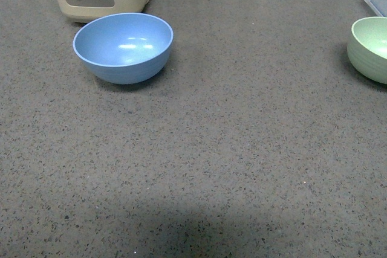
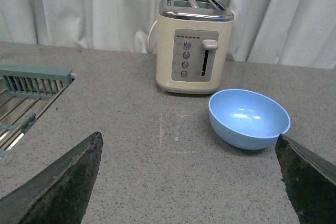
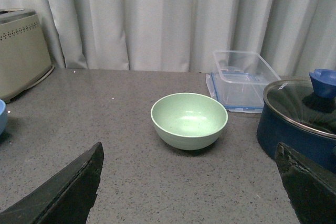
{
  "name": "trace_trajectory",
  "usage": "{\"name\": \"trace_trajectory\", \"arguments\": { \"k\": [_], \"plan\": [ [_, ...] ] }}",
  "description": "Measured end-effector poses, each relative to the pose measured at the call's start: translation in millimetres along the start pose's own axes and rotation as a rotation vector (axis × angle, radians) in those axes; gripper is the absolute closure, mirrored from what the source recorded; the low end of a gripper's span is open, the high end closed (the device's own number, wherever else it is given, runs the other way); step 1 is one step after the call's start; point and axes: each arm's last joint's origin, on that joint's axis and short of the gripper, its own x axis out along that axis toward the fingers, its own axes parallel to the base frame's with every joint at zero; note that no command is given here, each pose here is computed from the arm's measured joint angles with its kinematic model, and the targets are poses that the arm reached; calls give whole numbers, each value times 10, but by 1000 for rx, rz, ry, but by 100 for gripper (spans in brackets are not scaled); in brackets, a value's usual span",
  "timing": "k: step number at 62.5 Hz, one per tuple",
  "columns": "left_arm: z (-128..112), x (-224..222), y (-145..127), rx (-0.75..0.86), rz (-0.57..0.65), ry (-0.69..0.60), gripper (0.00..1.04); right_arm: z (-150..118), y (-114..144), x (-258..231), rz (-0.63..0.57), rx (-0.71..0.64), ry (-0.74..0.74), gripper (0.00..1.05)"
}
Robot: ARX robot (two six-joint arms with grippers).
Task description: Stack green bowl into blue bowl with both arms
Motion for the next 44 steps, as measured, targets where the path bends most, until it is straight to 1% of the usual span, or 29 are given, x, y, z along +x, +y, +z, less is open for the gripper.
{"name": "trace_trajectory", "arguments": {
  "k": [44],
  "plan": [
    [0, 0, 0, 0, 0, 0, 6, 0, 0, 0, 0, 0, 0, 9]
  ]
}}
